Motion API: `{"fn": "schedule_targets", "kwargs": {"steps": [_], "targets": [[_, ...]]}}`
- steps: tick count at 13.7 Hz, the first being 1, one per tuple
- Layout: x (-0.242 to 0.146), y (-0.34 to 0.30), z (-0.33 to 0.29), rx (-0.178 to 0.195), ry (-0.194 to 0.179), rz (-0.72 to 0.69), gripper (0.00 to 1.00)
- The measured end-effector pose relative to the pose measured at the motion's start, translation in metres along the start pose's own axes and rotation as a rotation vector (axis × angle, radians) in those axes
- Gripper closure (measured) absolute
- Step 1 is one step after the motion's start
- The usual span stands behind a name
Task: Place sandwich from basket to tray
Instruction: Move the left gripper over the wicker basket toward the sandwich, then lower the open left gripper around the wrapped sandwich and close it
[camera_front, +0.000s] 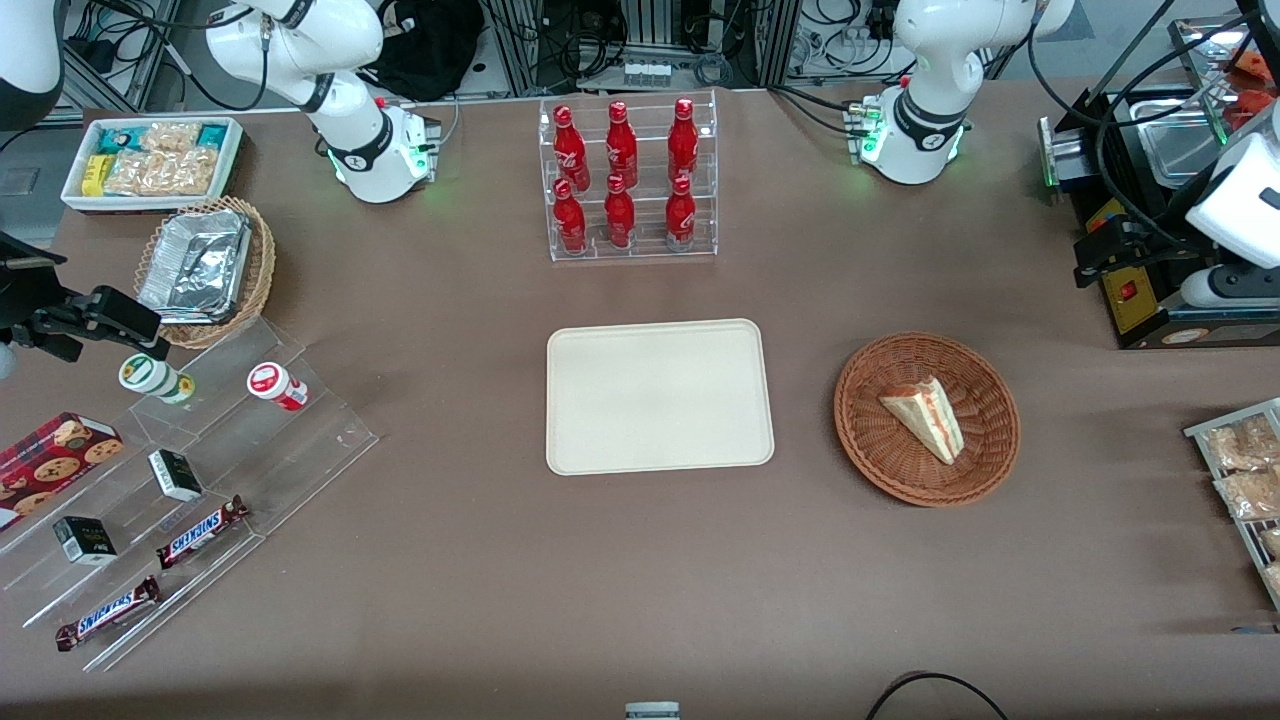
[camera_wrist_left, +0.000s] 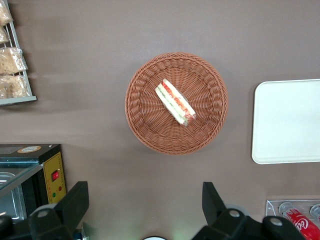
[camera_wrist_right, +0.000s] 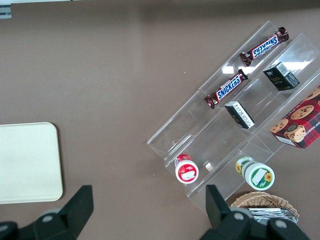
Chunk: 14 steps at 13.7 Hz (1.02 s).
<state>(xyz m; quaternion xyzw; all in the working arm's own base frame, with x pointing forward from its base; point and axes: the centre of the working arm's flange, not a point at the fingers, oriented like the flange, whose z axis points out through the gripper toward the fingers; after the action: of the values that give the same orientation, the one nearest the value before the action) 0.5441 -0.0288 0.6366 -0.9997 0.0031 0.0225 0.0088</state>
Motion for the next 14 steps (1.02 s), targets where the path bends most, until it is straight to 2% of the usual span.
{"fn": "schedule_targets", "kwargs": {"steps": [3, 5, 7, 8, 11, 14], "targets": [[0.0, -0.001, 0.001, -0.001, -0.006, -0.001, 0.0], [0.001, -0.001, 0.011, -0.001, -0.032, 0.0, 0.0], [0.011, 0.001, 0.043, -0.003, -0.076, -0.007, 0.0], [0.022, 0.004, 0.071, -0.005, -0.079, -0.019, 0.0], [0.037, 0.032, 0.17, -0.011, -0.033, -0.119, 0.0], [0.027, 0.04, 0.227, -0.01, -0.001, -0.311, 0.0]]}}
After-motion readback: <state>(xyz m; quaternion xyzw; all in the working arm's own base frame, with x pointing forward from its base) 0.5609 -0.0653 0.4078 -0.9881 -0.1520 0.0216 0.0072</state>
